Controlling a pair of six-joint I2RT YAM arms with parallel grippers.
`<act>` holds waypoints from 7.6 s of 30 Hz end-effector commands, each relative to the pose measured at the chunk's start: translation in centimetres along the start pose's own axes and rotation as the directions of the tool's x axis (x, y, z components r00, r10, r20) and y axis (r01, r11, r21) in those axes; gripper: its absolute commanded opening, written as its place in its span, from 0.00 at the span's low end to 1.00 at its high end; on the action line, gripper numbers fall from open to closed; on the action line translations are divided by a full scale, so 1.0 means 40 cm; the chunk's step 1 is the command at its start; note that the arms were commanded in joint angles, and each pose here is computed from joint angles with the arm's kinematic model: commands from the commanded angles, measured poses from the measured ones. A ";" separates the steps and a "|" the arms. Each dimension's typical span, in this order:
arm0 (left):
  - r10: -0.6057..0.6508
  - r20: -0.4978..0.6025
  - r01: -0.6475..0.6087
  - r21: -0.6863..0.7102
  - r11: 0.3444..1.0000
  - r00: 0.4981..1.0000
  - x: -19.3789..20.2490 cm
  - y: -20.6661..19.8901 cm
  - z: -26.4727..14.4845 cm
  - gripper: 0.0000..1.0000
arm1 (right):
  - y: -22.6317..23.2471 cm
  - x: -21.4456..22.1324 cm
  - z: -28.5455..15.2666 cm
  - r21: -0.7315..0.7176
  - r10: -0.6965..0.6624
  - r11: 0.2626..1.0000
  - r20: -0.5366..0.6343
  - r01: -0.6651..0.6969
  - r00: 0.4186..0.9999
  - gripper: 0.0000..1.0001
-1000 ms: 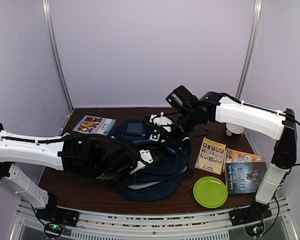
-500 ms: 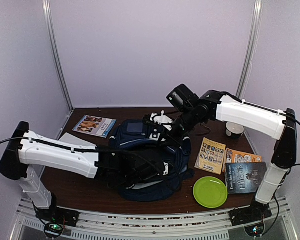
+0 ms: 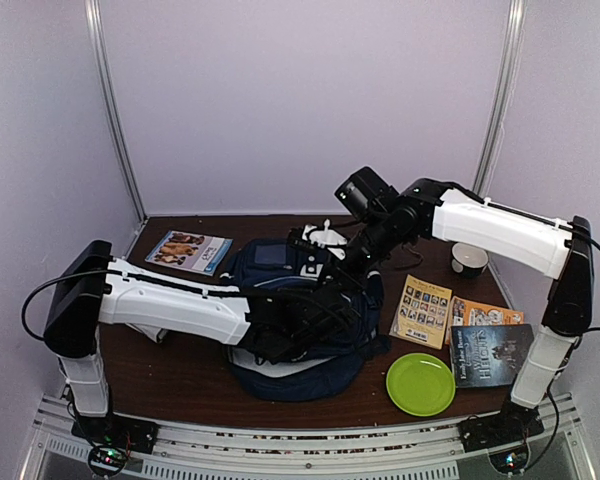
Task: Pack the student bag
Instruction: Place the pen in the upper front pocket of the bag, then put down the upper front pocket of the student bag, then move the student bag to the center of the board, then hold the student bag at the center of the board, then grab the upper front pocket of the student bag, then unzip the upper front pocket of the student bag.
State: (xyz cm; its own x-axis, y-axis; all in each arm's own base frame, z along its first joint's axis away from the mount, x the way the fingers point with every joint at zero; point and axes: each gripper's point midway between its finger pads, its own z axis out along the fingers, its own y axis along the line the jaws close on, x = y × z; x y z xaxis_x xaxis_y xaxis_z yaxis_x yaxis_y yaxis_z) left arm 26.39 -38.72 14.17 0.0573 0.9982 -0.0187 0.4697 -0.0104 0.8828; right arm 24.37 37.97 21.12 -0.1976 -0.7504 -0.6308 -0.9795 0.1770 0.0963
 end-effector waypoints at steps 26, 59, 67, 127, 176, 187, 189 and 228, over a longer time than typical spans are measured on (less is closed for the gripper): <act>-0.244 0.257 0.208 0.160 0.965 0.935 0.025 0.144 -0.258 0.40 | -0.038 -0.047 -0.011 0.023 -0.004 1.000 0.064 0.003 0.998 0.00; -0.922 -0.188 0.836 0.509 0.203 0.339 0.299 -0.012 -0.151 0.38 | -0.060 0.246 0.137 0.117 -0.081 0.986 -0.263 0.115 0.961 0.43; -0.913 -0.274 0.857 0.498 0.133 0.301 0.291 -0.096 -0.108 0.40 | -0.032 0.324 0.048 0.268 -0.256 0.901 -0.309 0.342 0.916 0.75; -0.936 -0.328 0.798 0.528 -0.290 -0.124 0.258 -0.017 0.174 0.00 | -0.078 -0.050 0.323 0.211 0.247 0.949 -0.028 -0.236 0.969 0.38; -0.871 -0.465 0.777 0.486 -0.399 -0.157 0.251 -0.149 0.222 0.00 | -0.159 0.134 0.437 0.456 0.267 0.879 -0.232 -0.138 0.935 0.28; -0.866 -0.474 0.784 0.474 -0.400 -0.156 0.262 -0.159 0.233 0.00 | -0.123 0.091 0.364 0.416 0.255 0.896 -0.191 -0.157 0.948 0.05; -0.866 -0.476 0.785 0.473 -0.400 -0.155 0.262 -0.162 0.234 0.00 | -0.116 0.069 0.331 0.414 0.247 0.896 -0.163 -0.161 0.955 0.03; -0.848 -0.514 0.790 0.464 -0.400 -0.127 0.263 -0.201 0.244 0.00 | -0.087 0.073 0.308 0.327 0.265 0.922 -0.142 -0.208 0.954 0.00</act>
State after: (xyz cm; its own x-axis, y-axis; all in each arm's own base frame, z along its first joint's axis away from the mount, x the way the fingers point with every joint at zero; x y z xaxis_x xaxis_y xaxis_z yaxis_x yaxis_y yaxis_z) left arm 32.33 -29.02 4.45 -0.8324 -0.1222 -0.5405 0.2830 0.7449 -0.6042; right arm 28.08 45.07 6.44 -0.4663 -0.7653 -0.4437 -0.8466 0.5316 -0.0271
